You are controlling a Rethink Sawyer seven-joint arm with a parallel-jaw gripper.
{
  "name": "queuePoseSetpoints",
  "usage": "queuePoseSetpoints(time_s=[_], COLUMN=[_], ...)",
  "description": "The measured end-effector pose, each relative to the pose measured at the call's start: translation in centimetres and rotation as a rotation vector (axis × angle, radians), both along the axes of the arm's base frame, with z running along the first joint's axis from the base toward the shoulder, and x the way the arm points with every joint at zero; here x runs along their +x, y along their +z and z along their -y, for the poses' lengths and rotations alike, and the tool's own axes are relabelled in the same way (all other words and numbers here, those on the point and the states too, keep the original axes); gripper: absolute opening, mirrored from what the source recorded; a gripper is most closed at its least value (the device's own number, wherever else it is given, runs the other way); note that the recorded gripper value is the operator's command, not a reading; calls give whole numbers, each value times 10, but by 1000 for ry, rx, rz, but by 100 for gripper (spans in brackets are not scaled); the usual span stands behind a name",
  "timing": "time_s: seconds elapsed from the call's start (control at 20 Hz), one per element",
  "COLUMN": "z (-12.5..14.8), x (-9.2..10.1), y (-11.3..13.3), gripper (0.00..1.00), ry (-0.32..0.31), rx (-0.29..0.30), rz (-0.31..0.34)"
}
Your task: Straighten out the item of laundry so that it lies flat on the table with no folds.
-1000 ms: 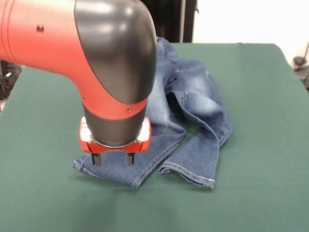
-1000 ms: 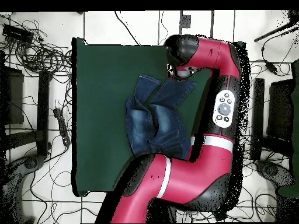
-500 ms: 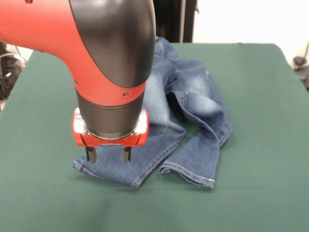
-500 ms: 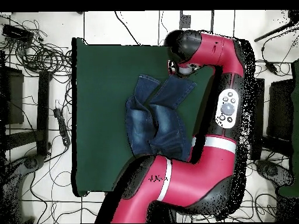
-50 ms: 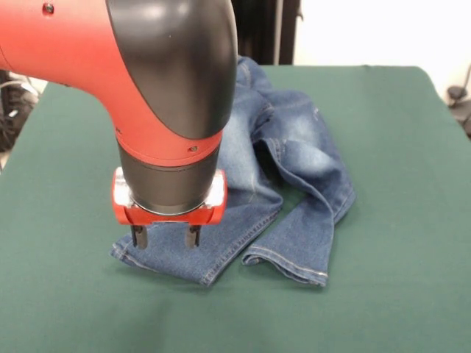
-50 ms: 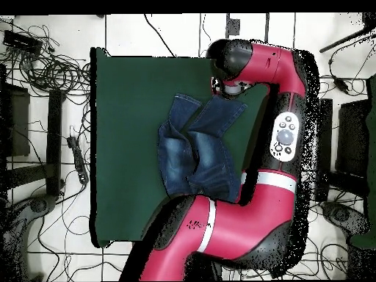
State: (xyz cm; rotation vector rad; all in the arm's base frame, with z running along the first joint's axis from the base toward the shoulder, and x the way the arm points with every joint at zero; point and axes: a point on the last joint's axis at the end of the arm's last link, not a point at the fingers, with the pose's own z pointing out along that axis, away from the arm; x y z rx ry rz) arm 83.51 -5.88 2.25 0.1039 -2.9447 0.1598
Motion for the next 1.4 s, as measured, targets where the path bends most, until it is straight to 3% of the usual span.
queuePoseSetpoints(time_s=[0.65,1.15,1.4], z=[0,-1,0], x=[-4,-18,-16], y=[-20,-68,-67], gripper=[100,100,100], ry=[3,4,-3], rx=[-5,-4,-4], rz=[-14,-47,-58])
